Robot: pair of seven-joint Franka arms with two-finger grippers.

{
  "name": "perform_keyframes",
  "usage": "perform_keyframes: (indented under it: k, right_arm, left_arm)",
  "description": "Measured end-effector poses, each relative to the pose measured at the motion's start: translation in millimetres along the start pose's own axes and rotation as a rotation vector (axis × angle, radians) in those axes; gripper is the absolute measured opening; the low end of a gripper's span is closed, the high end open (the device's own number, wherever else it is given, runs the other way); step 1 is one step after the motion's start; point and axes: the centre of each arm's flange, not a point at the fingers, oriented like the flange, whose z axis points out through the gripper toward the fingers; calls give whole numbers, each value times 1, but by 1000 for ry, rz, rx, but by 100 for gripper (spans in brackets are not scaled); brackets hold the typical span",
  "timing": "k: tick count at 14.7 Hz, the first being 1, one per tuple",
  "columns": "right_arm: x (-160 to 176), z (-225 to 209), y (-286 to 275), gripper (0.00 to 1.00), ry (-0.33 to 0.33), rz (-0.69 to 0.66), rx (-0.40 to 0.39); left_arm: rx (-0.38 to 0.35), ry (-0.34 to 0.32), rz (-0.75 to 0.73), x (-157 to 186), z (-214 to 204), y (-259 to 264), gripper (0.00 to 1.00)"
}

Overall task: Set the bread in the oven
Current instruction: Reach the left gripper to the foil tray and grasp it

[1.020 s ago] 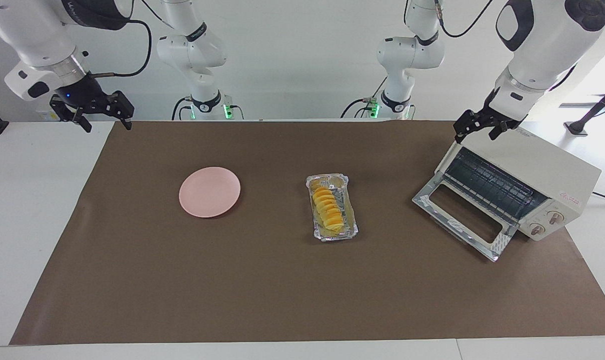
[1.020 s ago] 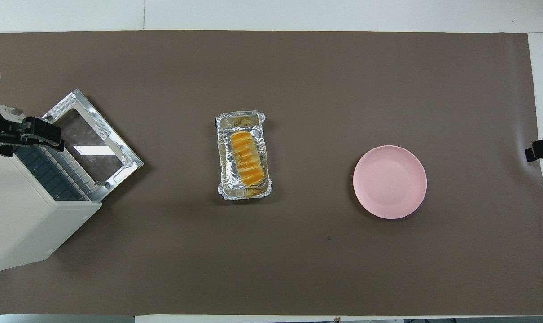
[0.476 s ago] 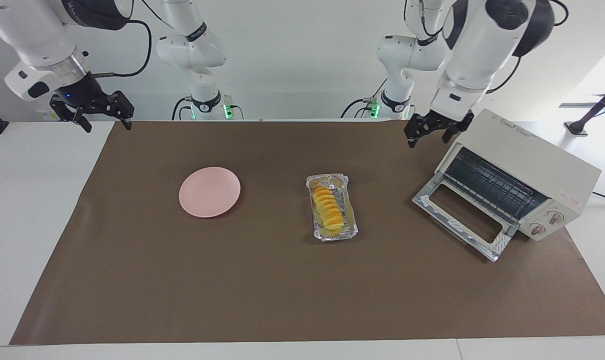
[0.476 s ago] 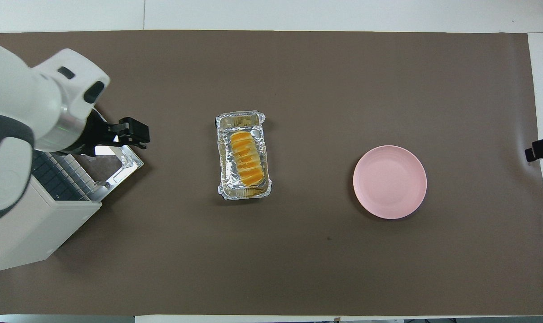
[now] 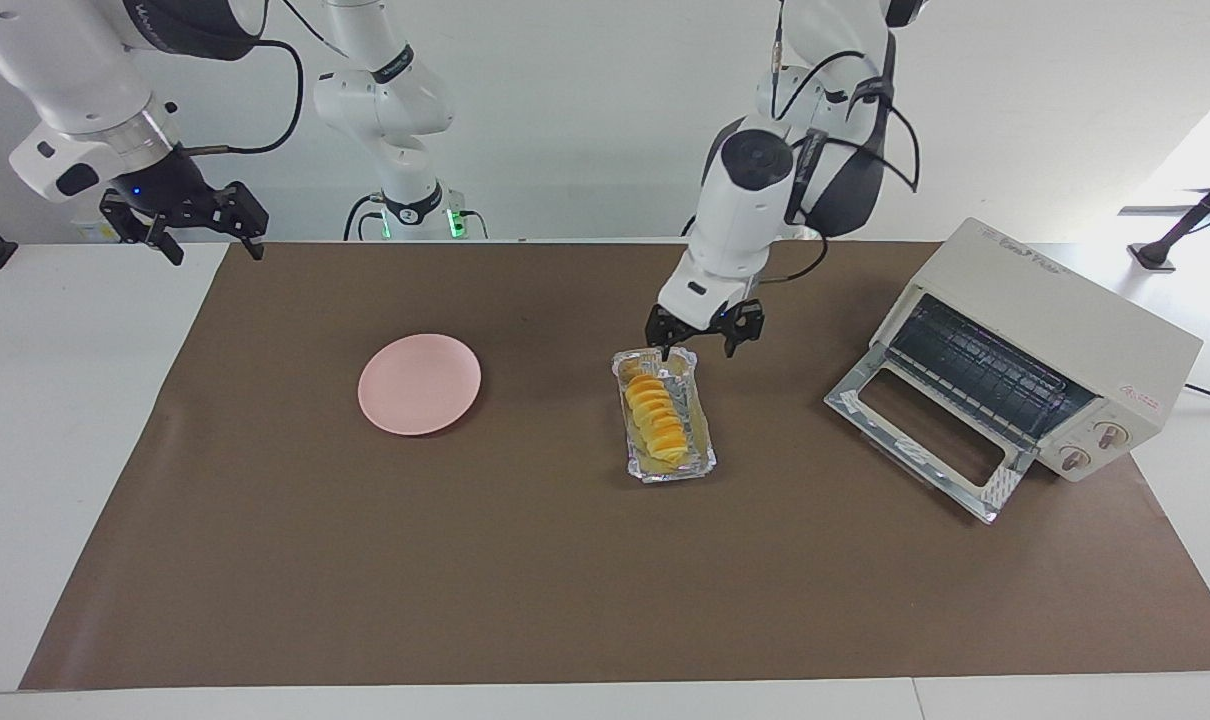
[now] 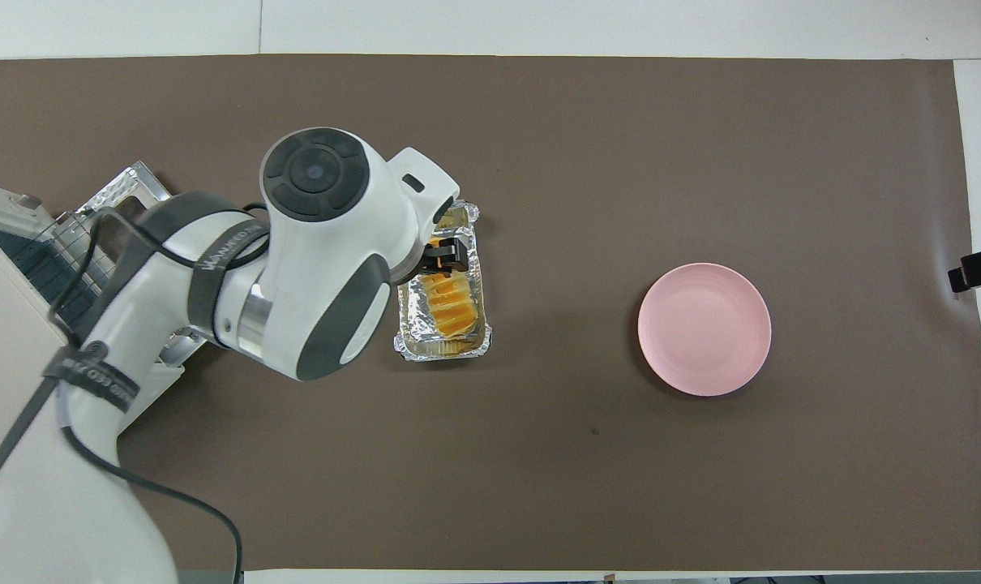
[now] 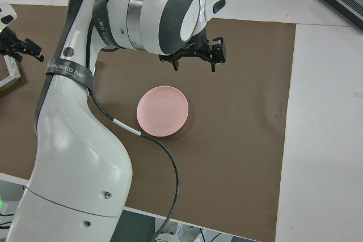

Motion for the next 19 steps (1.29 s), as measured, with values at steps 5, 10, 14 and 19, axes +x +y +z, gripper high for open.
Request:
perform_keyframes:
  k: [5, 10, 14, 19]
  right_arm:
    - [0, 0, 0, 100, 0, 0, 0]
    - [0, 0, 0, 100, 0, 0, 0]
    - [0, 0, 0, 100, 0, 0, 0]
    - [0, 0, 0, 100, 0, 0, 0]
  left_arm:
    - [44, -29, 6, 6, 83, 67, 100]
    - [42, -22, 8, 5, 85, 79, 93]
    - [60, -36, 22, -2, 101, 87, 69]
    - [75, -39, 3, -5, 109, 91, 26]
